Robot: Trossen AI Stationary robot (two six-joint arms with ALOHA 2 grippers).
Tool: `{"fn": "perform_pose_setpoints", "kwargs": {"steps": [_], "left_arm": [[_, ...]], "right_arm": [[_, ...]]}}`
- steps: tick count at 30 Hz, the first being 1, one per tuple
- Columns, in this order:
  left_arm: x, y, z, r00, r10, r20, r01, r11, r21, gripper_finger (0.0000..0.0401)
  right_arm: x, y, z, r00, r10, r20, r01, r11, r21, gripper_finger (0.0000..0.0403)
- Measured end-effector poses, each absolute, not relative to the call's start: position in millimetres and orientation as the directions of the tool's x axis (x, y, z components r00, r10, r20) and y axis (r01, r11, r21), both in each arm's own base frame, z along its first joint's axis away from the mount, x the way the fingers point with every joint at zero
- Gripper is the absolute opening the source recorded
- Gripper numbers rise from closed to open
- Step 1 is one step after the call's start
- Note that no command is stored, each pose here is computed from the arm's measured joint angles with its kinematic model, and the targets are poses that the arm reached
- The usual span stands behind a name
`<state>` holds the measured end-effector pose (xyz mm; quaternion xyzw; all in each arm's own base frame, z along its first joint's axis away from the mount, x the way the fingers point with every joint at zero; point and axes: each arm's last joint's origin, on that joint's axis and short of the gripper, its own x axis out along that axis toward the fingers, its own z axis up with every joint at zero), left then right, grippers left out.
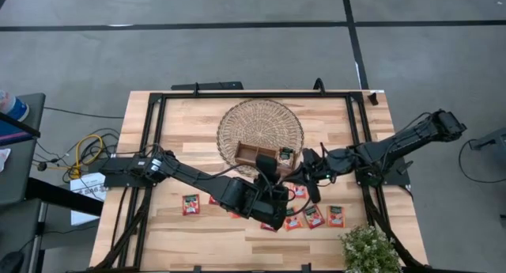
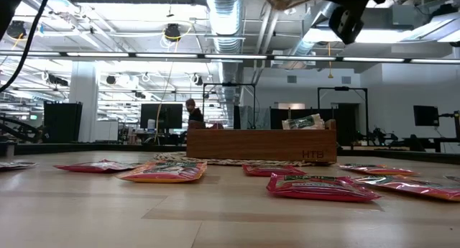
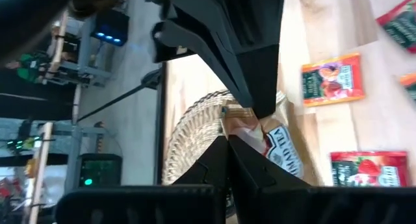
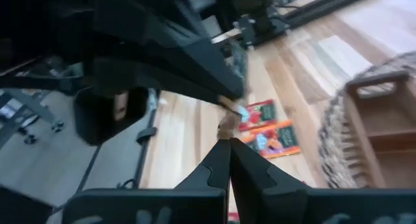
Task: Pick & Place Tea
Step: Put the brown tea bag into the right section of the wooden organizer
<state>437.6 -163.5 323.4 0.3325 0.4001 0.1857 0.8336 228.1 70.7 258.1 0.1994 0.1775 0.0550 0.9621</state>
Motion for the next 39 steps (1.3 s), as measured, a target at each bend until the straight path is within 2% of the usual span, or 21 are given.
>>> {"fn": "perform_pose_setpoints", "kwargs": {"steps": [4, 12, 18, 30, 39], "left_arm": [[437.7, -164.2, 322.9, 0.614, 0.557, -0.560, -0.037, 0.728, 0.684, 0.0000], [436.9, -166.1, 321.8, 0.614, 0.532, -0.583, -0.010, 0.744, 0.668, 0.0000], [436.0, -168.4, 321.2, 0.616, 0.516, -0.595, 0.006, 0.752, 0.659, 0.0000], [434.5, -171.3, 321.5, 0.619, 0.510, -0.597, 0.012, 0.754, 0.657, 0.0000], [434.3, -171.5, 321.8, 0.621, 0.509, -0.597, 0.023, 0.749, 0.662, 0.0000]], "right_arm": [[227.9, 71.6, 258.2, 0.923, 0.212, -0.320, -0.069, 0.911, 0.407, 0.0015], [226.3, 71.4, 253.8, 0.903, 0.219, -0.369, -0.045, 0.904, 0.426, 0.0099], [226.4, 69.7, 253.0, 0.902, 0.210, -0.377, -0.034, 0.905, 0.424, 0.0140], [228.7, 63.7, 253.5, 0.906, 0.199, -0.374, -0.023, 0.904, 0.427, 0.0172], [228.8, 64.3, 253.9, 0.904, 0.215, -0.370, -0.036, 0.899, 0.436, 0.0176]]}}
